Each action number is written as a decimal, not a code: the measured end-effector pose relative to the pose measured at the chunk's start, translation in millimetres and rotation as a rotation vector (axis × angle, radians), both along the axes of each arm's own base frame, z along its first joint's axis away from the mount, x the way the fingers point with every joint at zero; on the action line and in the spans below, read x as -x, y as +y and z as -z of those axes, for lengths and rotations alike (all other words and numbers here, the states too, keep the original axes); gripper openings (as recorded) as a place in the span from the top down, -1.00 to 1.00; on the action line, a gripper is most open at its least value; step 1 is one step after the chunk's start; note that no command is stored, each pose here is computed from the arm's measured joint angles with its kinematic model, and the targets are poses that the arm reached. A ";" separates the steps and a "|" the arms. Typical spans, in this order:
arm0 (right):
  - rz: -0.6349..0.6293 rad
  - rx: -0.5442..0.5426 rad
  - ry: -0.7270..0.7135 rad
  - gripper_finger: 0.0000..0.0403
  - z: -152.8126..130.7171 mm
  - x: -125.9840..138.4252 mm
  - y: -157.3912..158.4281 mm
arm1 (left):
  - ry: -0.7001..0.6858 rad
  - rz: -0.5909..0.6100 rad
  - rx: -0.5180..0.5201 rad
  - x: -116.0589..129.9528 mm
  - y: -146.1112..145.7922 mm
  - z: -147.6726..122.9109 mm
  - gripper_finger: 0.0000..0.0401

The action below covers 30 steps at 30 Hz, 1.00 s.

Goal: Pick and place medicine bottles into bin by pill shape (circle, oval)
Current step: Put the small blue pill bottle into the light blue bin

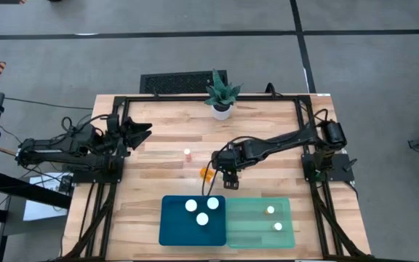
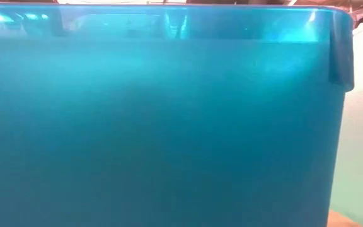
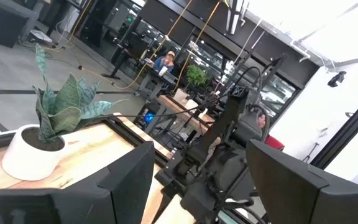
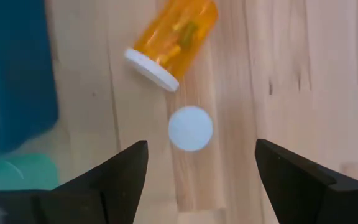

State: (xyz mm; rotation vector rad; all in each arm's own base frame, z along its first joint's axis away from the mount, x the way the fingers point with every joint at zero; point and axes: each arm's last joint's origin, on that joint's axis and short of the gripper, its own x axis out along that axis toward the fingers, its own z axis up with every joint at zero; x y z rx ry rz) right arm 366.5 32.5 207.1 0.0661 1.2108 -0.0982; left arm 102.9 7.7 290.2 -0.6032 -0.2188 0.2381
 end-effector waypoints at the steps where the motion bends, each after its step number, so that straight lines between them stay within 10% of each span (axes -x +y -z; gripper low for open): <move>1: -0.012 0.002 -0.018 -0.52 -1.2 -1.7 -0.3 | 0.000 -0.001 -0.002 0.0 0.0 0.0 -0.23; 30: -0.053 -0.037 -0.017 -0.42 14.5 -12.1 -6.3 | 0.009 -0.030 -0.022 0.1 0.7 0.1 -0.23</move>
